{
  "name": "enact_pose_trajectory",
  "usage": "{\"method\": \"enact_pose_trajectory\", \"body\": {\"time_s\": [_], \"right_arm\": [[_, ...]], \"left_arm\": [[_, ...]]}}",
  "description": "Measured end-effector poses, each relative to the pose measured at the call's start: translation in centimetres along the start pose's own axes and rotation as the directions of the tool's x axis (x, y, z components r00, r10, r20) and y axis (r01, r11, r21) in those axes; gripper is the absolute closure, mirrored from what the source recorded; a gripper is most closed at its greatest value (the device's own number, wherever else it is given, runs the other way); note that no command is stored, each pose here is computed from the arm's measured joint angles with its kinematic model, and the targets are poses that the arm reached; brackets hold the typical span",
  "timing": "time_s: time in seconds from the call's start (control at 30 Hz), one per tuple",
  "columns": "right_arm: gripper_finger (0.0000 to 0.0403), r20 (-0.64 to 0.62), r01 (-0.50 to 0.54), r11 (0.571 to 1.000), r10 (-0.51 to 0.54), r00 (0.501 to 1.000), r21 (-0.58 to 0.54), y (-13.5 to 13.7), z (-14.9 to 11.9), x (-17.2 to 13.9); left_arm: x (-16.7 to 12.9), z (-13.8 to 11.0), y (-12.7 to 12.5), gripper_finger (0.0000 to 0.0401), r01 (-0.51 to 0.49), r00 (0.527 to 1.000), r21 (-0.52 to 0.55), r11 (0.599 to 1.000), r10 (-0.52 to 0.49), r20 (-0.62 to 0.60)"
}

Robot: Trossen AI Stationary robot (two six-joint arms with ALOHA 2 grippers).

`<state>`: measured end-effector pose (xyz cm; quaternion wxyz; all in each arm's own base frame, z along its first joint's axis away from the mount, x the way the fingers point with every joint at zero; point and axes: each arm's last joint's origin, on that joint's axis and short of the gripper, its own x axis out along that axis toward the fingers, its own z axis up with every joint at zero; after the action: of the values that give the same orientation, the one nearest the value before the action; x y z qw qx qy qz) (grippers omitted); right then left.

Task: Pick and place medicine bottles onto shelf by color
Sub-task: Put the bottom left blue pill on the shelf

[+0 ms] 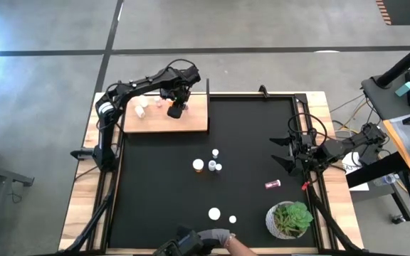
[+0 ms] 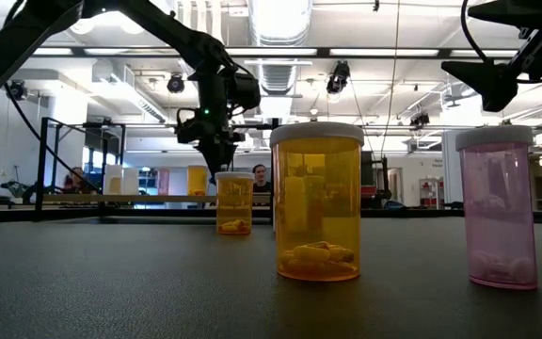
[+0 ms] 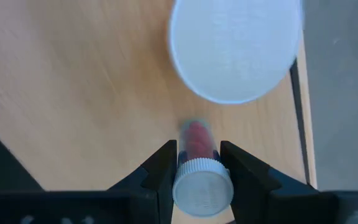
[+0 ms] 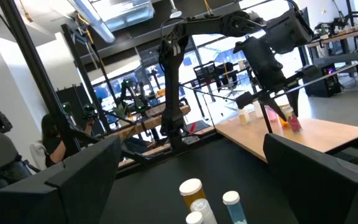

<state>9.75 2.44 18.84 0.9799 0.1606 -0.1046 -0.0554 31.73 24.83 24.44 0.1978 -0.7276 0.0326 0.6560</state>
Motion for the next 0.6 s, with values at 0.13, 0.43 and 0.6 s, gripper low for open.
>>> {"method": "enact_pose_trajectory", "body": {"time_s": [0.13,0.43,0.6], "right_arm": [[0.0019,0.000,0.000,1.000,0.000,1.000,0.000,0.00,0.00,0.00],[0.0019,0.000,0.000,1.000,0.000,1.000,0.000,0.00,0.00,0.00],[0.0019,0.000,0.000,1.000,0.000,1.000,0.000,0.00,0.00,0.00]], "left_arm": [[-0.02,-0.05,-0.13,0.0303,0.015,1.000,0.001,1.000,-0.015,-0.007],[0.11,0.00,-0.17,0.0303,0.019,1.000,-0.001,1.000,-0.019,-0.009],[0.31,0.12,-0.10,0.0303,0.013,1.000,-0.002,1.000,-0.013,-0.004]]}}
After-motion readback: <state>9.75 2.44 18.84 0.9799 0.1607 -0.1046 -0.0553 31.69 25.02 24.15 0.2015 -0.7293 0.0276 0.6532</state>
